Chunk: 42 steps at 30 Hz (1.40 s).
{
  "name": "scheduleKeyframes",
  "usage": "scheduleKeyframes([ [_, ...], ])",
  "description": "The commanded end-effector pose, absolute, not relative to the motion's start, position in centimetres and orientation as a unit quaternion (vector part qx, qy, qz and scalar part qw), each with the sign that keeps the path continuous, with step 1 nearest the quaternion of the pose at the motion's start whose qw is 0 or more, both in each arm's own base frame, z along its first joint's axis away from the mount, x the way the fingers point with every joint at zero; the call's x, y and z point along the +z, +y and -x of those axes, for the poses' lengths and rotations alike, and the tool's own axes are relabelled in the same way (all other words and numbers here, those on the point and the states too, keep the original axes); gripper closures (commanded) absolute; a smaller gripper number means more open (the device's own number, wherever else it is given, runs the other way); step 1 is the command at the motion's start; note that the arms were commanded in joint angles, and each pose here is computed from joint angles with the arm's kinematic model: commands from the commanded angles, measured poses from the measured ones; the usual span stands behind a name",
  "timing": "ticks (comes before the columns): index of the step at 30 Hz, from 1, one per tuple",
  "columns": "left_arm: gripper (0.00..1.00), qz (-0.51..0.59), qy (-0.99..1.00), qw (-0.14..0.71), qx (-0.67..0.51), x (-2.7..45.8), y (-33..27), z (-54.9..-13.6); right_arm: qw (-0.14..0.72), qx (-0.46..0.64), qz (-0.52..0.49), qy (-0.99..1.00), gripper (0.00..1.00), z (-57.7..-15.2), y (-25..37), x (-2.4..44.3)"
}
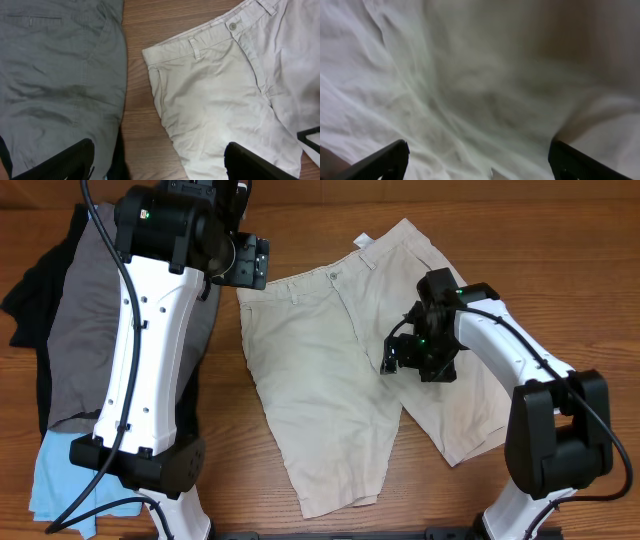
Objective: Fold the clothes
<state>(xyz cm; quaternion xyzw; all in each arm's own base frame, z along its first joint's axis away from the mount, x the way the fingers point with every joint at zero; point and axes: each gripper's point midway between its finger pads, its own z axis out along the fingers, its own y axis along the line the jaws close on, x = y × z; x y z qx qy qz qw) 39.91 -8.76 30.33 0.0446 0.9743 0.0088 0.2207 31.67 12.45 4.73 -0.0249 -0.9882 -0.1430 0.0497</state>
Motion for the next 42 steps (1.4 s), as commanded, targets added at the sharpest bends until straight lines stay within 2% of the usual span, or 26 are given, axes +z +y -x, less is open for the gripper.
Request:
scheduleKeyframes([
  [1, 0.15, -0.056, 0.974, 0.218, 0.019, 30.1, -8.7, -40.0, 0.059, -0.134, 0.043, -0.988, 0.08, -31.6, 12.5, 2.5],
  [7, 0.14, -0.054, 0.975, 0.214, 0.03, 29.6, -8.5, -40.3, 0.053, -0.079, 0.092, -0.991, 0.09, -30.6, 10.3, -1.9],
  [13, 0.14, -0.054, 0.975, 0.214, 0.03, 29.2, -8.6, -40.8, 0.016, 0.0, 0.141, -0.99, 0.1, -31.1, 6.2, -3.7],
  [18, 0.13, -0.058, 0.976, 0.209, 0.032, 28.8, -8.6, -40.9, -0.036, 0.047, 0.203, -0.977, 0.11, -33.4, 1.0, -4.1],
  [22, 0.13, -0.061, 0.977, 0.204, 0.033, 28.4, -8.7, -41.1, -0.087, 0.036, 0.266, -0.959, 0.13, -36.2, -3.8, -4.6],
  [25, 0.13, -0.061, 0.977, 0.199, 0.033, 28.1, -8.7, -41.1, -0.131, 0.011, 0.273, -0.953, 0.15, -38.5, -6.3, -4.5],
  [29, 0.14, -0.062, 0.979, 0.19, 0.034, 27.2, -8.9, -41.6, -0.187, -0.004, 0.293, -0.938, 0.15, -41.6, -9.9, -2.3],
  [33, 0.14, -0.064, 0.982, 0.172, 0.036, 25.7, -9.1, -42.1, -0.194, -0.044, 0.281, -0.939, 0.02, -44.5, -11.0, 2.6],
  [35, 0.14, -0.065, 0.984, 0.16, 0.037, 24.7, -9.3, -42.5, -0.187, -0.05, 0.277, -0.941, 0.0, -45.4, -11.0, 6.2],
  [37, 0.15, -0.074, 0.988, 0.135, 0.027, 22.6, -10.0, -43.0, -0.161, -0.077, 0.26, -0.949, 0.0, -45.3, -9.5, 10.4],
  [42, 0.19, -0.134, 0.988, 0.076, -0.011, 18.1, -12.0, -43.4, -0.112, -0.143, 0.25, -0.951, 0.0, -43.0, -6.0, 17.1],
])
